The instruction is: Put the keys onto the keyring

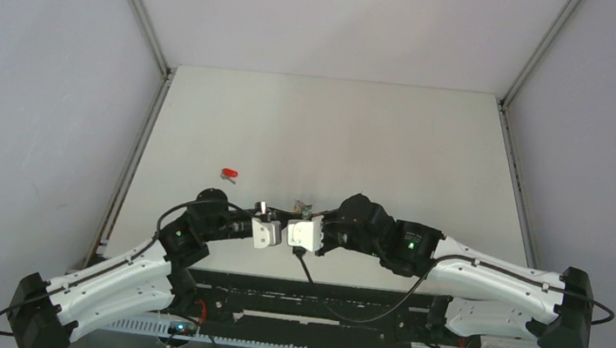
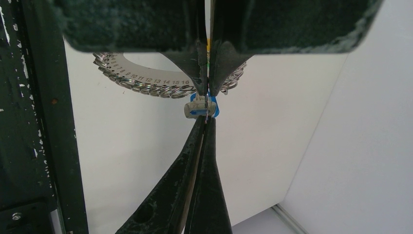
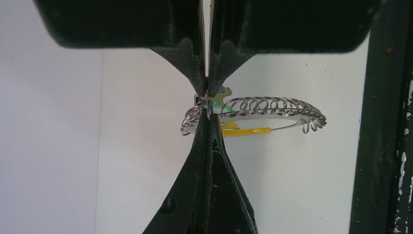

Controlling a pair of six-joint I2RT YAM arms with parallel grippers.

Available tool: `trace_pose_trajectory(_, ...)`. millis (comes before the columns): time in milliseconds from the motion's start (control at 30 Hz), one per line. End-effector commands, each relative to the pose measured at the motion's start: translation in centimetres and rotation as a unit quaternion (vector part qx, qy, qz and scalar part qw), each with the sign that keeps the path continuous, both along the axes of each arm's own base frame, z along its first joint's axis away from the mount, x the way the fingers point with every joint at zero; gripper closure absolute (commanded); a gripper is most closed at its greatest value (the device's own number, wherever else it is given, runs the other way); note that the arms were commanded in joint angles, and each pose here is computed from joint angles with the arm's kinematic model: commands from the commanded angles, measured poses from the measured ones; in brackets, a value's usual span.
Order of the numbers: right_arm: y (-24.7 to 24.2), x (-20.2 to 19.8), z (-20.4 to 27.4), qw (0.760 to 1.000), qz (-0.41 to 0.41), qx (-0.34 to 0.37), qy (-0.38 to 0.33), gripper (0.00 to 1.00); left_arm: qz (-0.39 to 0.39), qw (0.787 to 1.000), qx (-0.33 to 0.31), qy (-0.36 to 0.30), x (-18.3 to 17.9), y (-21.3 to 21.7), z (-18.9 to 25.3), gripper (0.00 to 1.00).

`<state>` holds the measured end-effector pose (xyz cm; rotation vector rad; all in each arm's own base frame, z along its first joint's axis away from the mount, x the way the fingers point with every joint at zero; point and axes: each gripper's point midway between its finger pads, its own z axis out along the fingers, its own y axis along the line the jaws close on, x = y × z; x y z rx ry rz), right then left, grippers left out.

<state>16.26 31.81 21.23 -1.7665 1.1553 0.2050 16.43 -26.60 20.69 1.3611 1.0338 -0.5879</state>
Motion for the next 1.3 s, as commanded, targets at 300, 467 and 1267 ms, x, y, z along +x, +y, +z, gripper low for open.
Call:
trace_pose_trajectory(300, -0.02, 0.08, 1.10, 1.000, -0.006, 0.024, 0.001, 1.00, -0.002, 0.998, -0.040, -0.041, 0.21, -0.45, 4.35, 1.00)
trace_pose_trajectory(467, 0.21, -0.05, 1.01, 1.000, -0.001, 0.024, 0.004, 1.00, -0.005, 0.998, -0.042, -0.041, 0.14, -0.55, 4.42, 1.00)
trace_pose_trajectory(1267, 0.51, -0.03, 0.66, 1.000, 0.000, 0.020, 0.011, 1.00, -0.009, 0.998, -0.046, -0.041, -0.01, -0.60, 4.51, 1.00)
